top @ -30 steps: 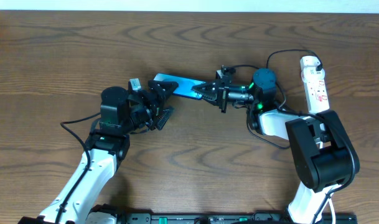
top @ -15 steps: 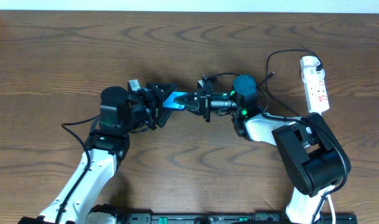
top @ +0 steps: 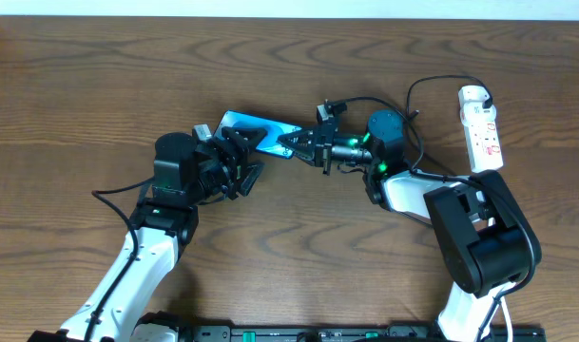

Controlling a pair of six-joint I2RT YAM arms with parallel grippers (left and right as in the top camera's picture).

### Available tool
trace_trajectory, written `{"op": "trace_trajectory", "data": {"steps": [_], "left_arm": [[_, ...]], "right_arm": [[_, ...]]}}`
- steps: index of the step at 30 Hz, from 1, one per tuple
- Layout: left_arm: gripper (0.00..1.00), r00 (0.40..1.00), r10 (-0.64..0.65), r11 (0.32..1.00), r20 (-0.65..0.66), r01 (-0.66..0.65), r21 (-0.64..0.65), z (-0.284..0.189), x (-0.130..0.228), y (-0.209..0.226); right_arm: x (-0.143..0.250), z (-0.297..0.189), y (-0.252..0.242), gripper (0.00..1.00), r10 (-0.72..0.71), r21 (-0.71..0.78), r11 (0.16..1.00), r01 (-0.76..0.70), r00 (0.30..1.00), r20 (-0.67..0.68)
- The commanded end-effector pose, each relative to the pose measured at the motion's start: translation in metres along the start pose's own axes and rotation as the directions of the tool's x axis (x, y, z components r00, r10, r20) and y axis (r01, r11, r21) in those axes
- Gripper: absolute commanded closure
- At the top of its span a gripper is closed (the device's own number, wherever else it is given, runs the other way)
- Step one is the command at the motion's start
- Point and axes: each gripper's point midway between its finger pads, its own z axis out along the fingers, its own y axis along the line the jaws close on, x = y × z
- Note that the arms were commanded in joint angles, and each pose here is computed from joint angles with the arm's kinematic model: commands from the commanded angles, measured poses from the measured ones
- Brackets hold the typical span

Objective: Plug charger to phone and switch on socket
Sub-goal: 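Move the phone with the right gripper toward the left gripper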

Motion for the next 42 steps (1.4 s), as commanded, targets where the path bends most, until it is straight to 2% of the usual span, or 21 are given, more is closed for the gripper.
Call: {"op": "trace_trajectory", "data": {"steps": [1, 8, 11, 14, 17, 21, 25, 30, 35, 38, 42], "left_arm": [[0.23, 1.000, 0.007, 1.000, 0.010, -0.007, -0.001, 0.001, -0.001, -0.001], [0.23, 1.000, 0.007, 1.000, 0.009, -0.007, -0.001, 0.001, -0.001, -0.001], [0.23, 1.000, 0.007, 1.000, 0.009, -0.007, -0.001, 0.001, -0.001, -0.001], [0.23, 1.000, 0.007, 1.000, 0.010, -0.007, -0.001, 0.001, -0.001, -0.001], [0.23, 1.000, 0.007, 1.000, 0.009, -0.007, -0.001, 0.001, -0.001, -0.001], [0.23, 1.000, 0.007, 1.000, 0.010, -0.007, -0.001, 0.001, -0.001, -0.001], [0.23, 1.000, 0.007, 1.000, 0.009, -0.007, -0.001, 0.001, -0.001, -0.001], [0.23, 1.000, 0.007, 1.000, 0.010, -0.007, -0.001, 0.001, -0.001, -0.001], [0.23, 1.000, 0.007, 1.000, 0.010, -0.007, -0.001, 0.001, -0.001, -0.001], [0.23, 1.000, 0.007, 1.000, 0.010, -0.007, -0.001, 0.001, -0.001, -0.001], [0.23, 1.000, 0.007, 1.000, 0.017, -0.007, -0.002, 0.001, -0.003, -0.001]], "right_arm": [[-0.003, -0.002, 0.009, 0.99, -0.041, -0.017, 0.999, 0.042, 0.999, 0.008], [-0.017, -0.019, 0.012, 0.99, 0.001, -0.024, 1.000, 0.000, 0.999, 0.037], [-0.034, -0.040, 0.018, 0.99, -0.042, -0.034, 0.998, 0.045, 0.996, 0.084], [-0.054, -0.066, 0.023, 0.98, -0.148, -0.032, 0.988, 0.154, 0.977, 0.154], [-0.072, -0.091, 0.024, 0.99, -0.316, 0.010, 0.947, 0.322, 0.922, 0.222], [-0.091, -0.108, 0.022, 0.98, -0.531, 0.110, 0.845, 0.523, 0.797, 0.288], [-0.106, -0.109, 0.026, 0.98, -0.583, 0.169, 0.810, 0.562, 0.738, 0.338], [-0.111, -0.098, 0.051, 0.98, -0.633, 0.209, 0.774, 0.598, 0.715, 0.298], [-0.120, -0.108, 0.082, 0.99, -0.692, 0.416, 0.709, 0.569, 0.676, 0.255], [-0.108, -0.120, 0.095, 0.99, -0.655, 0.518, 0.712, 0.474, 0.714, 0.248], [-0.048, -0.111, 0.103, 0.99, -0.466, 0.391, 0.839, 0.377, 0.870, 0.159]]}}
